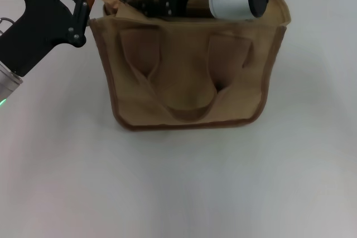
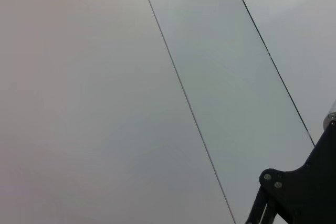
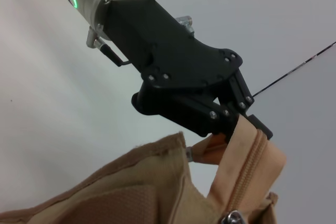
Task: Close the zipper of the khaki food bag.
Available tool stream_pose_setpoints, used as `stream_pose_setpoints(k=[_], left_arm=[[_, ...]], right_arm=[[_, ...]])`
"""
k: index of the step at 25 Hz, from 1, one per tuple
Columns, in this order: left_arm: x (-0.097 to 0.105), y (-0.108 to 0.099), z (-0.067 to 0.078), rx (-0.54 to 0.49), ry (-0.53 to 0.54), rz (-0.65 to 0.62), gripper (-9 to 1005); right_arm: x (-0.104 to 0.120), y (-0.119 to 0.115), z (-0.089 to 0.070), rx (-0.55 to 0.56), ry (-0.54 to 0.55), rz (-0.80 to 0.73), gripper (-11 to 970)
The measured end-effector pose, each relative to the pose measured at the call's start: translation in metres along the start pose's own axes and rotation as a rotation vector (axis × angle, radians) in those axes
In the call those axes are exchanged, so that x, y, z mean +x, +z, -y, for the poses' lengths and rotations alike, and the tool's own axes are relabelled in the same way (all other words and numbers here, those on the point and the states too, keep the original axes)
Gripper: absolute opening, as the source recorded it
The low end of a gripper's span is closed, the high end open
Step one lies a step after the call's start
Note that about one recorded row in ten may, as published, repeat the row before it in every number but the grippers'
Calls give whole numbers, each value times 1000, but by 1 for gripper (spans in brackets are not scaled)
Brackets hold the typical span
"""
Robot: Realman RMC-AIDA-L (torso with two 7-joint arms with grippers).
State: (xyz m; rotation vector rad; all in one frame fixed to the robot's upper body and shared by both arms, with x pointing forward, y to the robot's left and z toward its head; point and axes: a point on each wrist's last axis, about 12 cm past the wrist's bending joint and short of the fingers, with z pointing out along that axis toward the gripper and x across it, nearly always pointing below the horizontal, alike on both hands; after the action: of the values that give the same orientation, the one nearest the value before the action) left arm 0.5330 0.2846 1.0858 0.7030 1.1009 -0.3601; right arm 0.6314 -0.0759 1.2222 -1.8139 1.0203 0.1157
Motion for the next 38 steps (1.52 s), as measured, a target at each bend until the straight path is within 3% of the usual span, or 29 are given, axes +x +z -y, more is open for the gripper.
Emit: stream_pose_setpoints(k=[2, 7, 12, 38], left_arm=[[0, 0, 0, 0, -10, 0, 17], [-1, 1, -1, 3, -19, 5, 17], [-1, 1, -1, 3, -16, 3, 17], [1, -3, 0, 5, -19, -15, 18]], right_arm=[[0, 0, 0, 2, 0, 0, 676], [0, 0, -1, -1, 0, 2, 445], [-2, 1, -2, -8, -10, 3, 284], [-5, -9, -3, 20, -44, -5, 254]])
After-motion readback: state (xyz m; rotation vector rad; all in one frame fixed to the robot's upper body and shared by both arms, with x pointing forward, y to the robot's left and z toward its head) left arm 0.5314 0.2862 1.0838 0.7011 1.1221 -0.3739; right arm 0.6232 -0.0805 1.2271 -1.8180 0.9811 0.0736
